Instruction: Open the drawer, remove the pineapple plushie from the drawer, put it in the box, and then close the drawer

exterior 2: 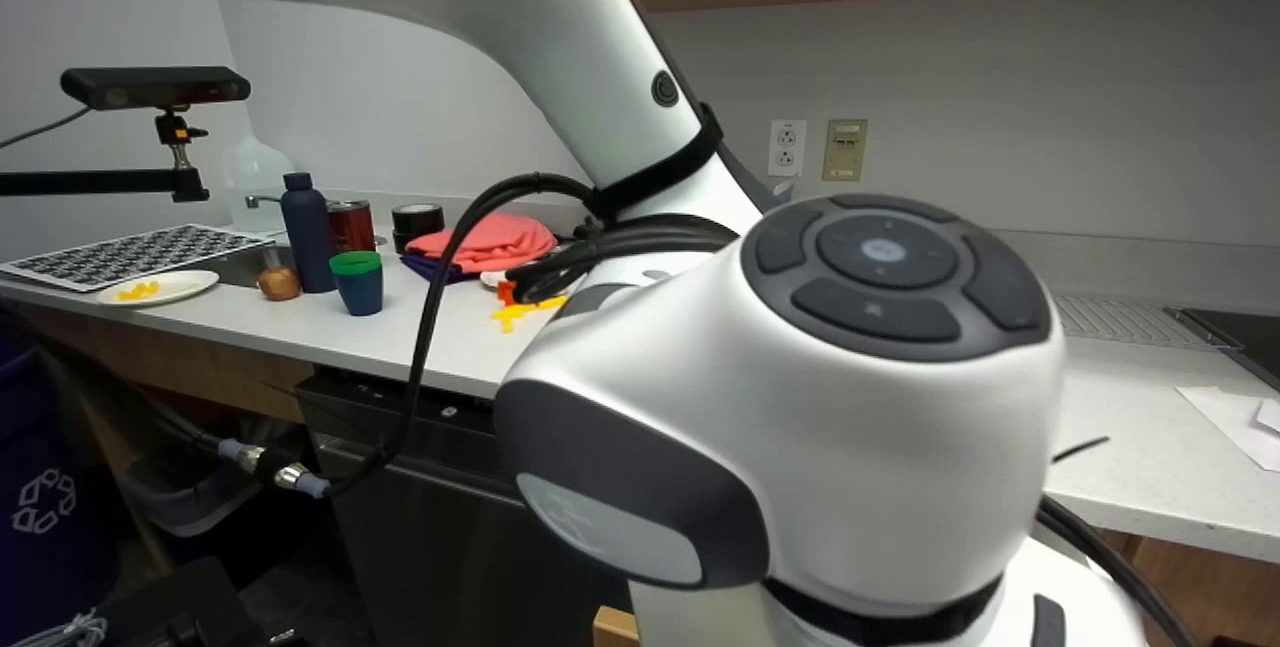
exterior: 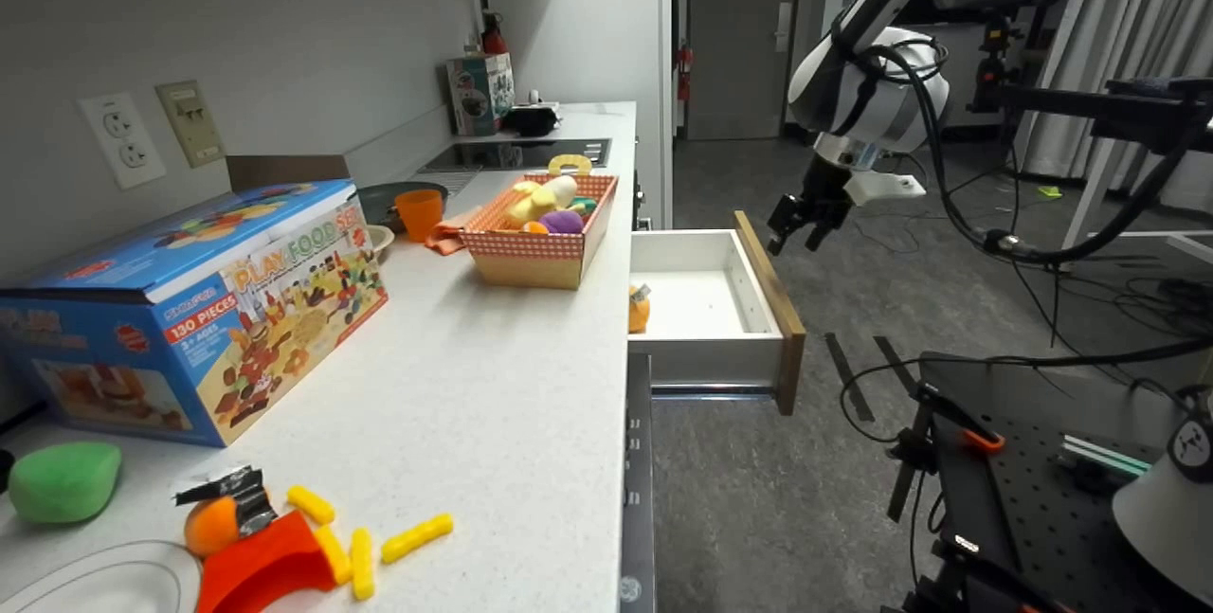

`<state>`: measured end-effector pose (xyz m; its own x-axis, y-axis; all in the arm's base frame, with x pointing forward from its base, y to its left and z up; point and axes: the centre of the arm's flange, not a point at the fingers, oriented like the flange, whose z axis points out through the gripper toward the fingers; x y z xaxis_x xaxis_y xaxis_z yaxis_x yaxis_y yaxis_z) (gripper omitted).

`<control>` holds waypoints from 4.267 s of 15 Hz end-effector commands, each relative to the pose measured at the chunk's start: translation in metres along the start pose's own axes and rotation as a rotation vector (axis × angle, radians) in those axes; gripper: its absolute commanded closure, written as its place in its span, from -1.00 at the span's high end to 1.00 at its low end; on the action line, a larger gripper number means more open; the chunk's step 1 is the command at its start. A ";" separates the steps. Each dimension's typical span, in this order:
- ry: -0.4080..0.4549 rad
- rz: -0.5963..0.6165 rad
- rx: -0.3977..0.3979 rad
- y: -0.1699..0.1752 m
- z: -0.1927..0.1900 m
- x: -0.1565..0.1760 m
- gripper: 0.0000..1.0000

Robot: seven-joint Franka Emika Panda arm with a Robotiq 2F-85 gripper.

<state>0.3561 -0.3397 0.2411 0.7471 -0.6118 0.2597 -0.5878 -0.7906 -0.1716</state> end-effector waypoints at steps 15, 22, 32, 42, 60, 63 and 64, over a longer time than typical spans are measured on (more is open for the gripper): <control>0.092 -0.523 0.040 -0.116 -0.008 -0.017 1.00; 0.156 -0.548 -0.003 -0.120 -0.001 0.001 1.00; 0.066 -0.619 -0.095 -0.088 0.058 0.052 1.00; -0.020 -0.643 -0.115 -0.070 0.085 0.069 1.00; -0.171 -0.635 -0.317 -0.055 0.068 0.068 1.00; -0.086 -0.647 -0.227 -0.093 0.058 0.076 1.00; -0.065 -0.648 -0.195 -0.104 0.056 0.079 1.00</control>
<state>0.4809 -0.3187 0.2082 0.9933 -0.0409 0.1080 -0.0655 -0.9696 0.2359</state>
